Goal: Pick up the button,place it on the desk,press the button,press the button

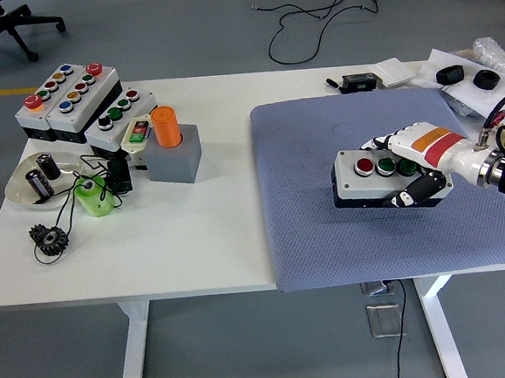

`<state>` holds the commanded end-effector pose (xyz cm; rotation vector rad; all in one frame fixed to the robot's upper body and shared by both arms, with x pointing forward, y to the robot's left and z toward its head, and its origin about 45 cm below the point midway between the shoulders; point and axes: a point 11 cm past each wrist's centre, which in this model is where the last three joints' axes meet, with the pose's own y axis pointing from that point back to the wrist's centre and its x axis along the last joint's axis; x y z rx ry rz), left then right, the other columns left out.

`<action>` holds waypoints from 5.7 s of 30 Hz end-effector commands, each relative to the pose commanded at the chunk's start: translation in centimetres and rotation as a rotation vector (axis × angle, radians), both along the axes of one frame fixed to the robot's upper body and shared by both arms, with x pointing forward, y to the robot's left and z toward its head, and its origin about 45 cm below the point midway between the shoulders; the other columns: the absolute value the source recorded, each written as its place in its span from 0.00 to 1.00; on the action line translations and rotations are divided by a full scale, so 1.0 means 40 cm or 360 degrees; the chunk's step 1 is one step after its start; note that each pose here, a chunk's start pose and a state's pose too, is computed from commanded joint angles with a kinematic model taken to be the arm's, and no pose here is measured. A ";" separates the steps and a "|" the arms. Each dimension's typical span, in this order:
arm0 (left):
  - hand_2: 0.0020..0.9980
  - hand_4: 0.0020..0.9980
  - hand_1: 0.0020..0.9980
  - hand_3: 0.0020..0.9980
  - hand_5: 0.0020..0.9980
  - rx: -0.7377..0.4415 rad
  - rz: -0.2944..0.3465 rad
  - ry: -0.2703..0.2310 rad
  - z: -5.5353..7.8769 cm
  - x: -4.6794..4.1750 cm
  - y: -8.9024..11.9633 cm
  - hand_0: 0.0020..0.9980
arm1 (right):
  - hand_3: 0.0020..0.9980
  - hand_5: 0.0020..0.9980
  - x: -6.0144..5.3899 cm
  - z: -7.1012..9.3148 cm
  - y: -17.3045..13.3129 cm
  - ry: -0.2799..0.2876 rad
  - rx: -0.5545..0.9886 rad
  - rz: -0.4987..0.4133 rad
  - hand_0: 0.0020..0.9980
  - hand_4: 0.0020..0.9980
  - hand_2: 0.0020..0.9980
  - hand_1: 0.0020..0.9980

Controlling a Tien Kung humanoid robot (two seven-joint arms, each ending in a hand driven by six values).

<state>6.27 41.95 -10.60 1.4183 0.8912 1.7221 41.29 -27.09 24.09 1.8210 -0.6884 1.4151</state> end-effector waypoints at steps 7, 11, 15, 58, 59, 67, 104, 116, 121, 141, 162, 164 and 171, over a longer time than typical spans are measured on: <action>0.51 0.28 0.55 0.47 0.97 -0.0001 -0.0008 0.0007 -0.001 -0.001 -0.001 0.61 | 0.40 0.09 -0.004 -0.009 0.005 0.0010 0.0028 0.0035 0.16 0.33 0.23 0.10; 0.51 0.28 0.55 0.47 0.97 -0.0003 -0.0007 0.0009 -0.002 -0.003 -0.004 0.61 | 0.40 0.09 -0.007 -0.022 0.009 0.0035 -0.0002 0.0058 0.16 0.33 0.23 0.10; 0.51 0.28 0.55 0.47 0.97 -0.0003 -0.0008 0.0010 -0.002 -0.003 -0.005 0.61 | 0.46 0.08 -0.009 -0.034 0.014 0.0052 -0.0033 0.0074 0.19 0.38 0.28 0.14; 0.51 0.28 0.55 0.47 0.97 -0.0007 -0.0010 0.0016 -0.002 -0.005 -0.005 0.61 | 0.99 0.33 -0.010 -0.058 -0.008 0.0068 -0.0241 0.0064 0.78 0.93 0.88 0.73; 0.51 0.28 0.55 0.47 0.97 -0.0006 -0.0010 0.0016 -0.002 -0.005 -0.004 0.61 | 0.99 0.33 -0.011 -0.055 -0.006 0.0062 -0.0237 0.0063 0.78 0.93 0.88 0.73; 0.51 0.28 0.55 0.47 0.97 -0.0004 -0.0014 0.0018 -0.002 -0.006 -0.002 0.61 | 1.00 0.30 -0.026 -0.003 0.000 0.0035 -0.0104 0.0042 0.82 0.96 0.96 0.79; 0.51 0.28 0.55 0.47 0.97 -0.0002 -0.0021 0.0022 -0.002 -0.008 -0.003 0.61 | 0.66 0.00 -0.140 0.048 -0.034 0.0314 0.0204 -0.0453 0.19 0.43 0.11 0.00; 0.51 0.28 0.55 0.47 0.97 -0.0002 -0.0024 0.0026 -0.003 -0.010 -0.002 0.61 | 0.67 0.00 -0.124 0.038 -0.031 0.0315 0.0158 -0.0490 0.18 0.42 0.11 0.00; 0.51 0.28 0.55 0.47 0.97 -0.0005 -0.0018 0.0027 -0.004 -0.014 -0.005 0.61 | 0.67 0.00 -0.113 0.025 -0.022 0.0327 0.0137 -0.0497 0.18 0.42 0.11 0.00; 0.51 0.27 0.55 0.46 0.97 -0.0007 -0.0029 0.0042 -0.005 -0.021 -0.006 0.61 | 0.65 0.00 -0.109 0.029 0.000 0.0272 0.0092 -0.0468 0.18 0.40 0.10 0.00; 0.50 0.27 0.55 0.46 0.97 -0.0006 -0.0031 0.0042 -0.005 -0.021 -0.005 0.61 | 0.64 0.00 -0.126 0.005 0.014 0.0308 0.0034 -0.0433 0.18 0.38 0.10 0.00; 0.50 0.27 0.55 0.46 0.97 -0.0005 -0.0030 0.0042 -0.005 -0.020 -0.004 0.61 | 0.64 0.00 -0.125 -0.003 0.013 0.0317 0.0024 -0.0436 0.18 0.38 0.10 0.00; 0.50 0.27 0.55 0.46 0.97 -0.0005 -0.0030 0.0044 -0.005 -0.021 -0.005 0.61 | 0.64 0.00 -0.123 -0.029 0.005 0.0344 -0.0018 -0.0457 0.18 0.38 0.10 0.00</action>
